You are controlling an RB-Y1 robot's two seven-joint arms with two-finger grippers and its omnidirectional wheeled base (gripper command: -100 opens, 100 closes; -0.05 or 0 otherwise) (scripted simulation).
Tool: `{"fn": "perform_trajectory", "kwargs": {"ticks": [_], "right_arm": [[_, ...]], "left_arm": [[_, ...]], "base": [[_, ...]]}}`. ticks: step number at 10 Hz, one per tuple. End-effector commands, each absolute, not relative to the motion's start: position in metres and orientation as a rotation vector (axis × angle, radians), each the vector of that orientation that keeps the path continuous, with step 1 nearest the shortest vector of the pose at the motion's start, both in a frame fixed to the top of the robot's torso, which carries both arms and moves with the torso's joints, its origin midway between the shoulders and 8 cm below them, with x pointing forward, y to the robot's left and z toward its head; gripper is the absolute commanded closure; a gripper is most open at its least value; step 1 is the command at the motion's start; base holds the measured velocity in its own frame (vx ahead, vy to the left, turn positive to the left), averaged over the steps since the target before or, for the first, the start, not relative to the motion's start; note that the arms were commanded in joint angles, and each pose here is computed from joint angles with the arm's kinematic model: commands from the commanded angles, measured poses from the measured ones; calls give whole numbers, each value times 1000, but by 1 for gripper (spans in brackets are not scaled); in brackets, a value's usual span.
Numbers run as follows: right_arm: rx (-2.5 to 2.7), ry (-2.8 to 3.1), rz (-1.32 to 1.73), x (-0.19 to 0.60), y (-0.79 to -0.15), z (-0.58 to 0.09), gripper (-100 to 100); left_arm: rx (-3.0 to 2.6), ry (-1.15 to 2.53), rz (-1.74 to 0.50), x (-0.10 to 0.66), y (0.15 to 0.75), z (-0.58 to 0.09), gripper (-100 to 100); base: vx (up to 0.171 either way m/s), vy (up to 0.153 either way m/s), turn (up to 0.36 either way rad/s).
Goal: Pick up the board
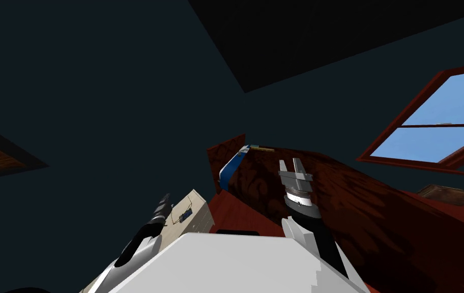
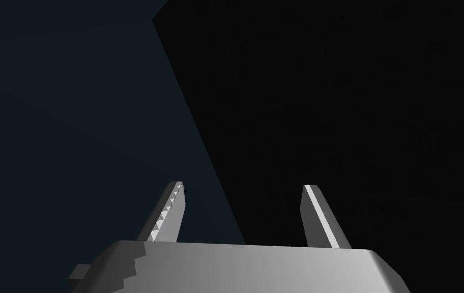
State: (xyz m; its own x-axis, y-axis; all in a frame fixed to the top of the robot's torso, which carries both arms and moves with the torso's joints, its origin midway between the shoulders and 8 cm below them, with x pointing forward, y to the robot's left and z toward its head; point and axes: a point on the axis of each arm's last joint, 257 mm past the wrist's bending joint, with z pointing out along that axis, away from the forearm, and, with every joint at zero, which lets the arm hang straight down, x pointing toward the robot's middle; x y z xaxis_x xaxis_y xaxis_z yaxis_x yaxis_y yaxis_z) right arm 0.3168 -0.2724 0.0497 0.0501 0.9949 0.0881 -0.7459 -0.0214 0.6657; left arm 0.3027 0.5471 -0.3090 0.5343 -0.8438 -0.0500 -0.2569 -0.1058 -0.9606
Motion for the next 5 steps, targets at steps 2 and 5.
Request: {"fn": "perform_trajectory", "kwargs": {"ticks": [2,5], "right_arm": [[649,489,1477,317,-272,50,0],[649,489,1478,317,-272,50,0]], "left_arm": [[-1738,948,-605,289,557,-338,-100],[-1884,946,-536,265,568,-380,-100]], "base": [[80,-56,55],[87,-61,53]]}}
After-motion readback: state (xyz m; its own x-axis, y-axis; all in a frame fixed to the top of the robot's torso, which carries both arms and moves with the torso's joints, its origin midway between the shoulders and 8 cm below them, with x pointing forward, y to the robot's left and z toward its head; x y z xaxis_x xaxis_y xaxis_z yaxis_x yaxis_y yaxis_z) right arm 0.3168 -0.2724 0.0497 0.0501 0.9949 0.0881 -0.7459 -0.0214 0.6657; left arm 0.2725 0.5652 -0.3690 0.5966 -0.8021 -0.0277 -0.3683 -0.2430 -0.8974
